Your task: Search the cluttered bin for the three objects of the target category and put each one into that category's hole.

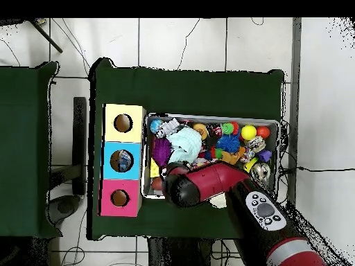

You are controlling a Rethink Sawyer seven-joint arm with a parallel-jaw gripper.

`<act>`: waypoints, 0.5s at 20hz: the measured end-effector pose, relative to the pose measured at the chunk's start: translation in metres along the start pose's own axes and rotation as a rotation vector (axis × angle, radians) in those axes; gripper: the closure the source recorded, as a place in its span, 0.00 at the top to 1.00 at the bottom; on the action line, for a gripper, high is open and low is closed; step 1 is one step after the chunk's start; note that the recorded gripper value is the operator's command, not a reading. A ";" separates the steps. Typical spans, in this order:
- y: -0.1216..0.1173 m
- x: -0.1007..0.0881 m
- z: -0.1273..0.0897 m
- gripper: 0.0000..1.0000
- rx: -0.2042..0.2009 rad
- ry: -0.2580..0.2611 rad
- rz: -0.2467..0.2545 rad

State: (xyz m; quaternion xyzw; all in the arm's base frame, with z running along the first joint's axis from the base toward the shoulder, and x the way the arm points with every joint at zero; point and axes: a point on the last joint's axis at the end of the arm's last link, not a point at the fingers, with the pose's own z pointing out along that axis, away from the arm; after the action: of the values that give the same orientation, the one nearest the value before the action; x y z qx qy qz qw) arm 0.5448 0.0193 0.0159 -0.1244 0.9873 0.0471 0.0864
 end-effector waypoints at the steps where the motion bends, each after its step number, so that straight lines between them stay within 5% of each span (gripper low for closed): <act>1: 0.000 -0.001 0.004 1.00 -0.002 0.001 0.002; 10: -0.022 -0.014 0.017 1.00 0.030 -0.018 0.030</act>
State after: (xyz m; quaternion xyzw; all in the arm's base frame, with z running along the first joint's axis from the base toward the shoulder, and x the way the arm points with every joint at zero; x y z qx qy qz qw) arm 0.5660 0.0029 0.0004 -0.1078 0.9889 0.0347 0.0966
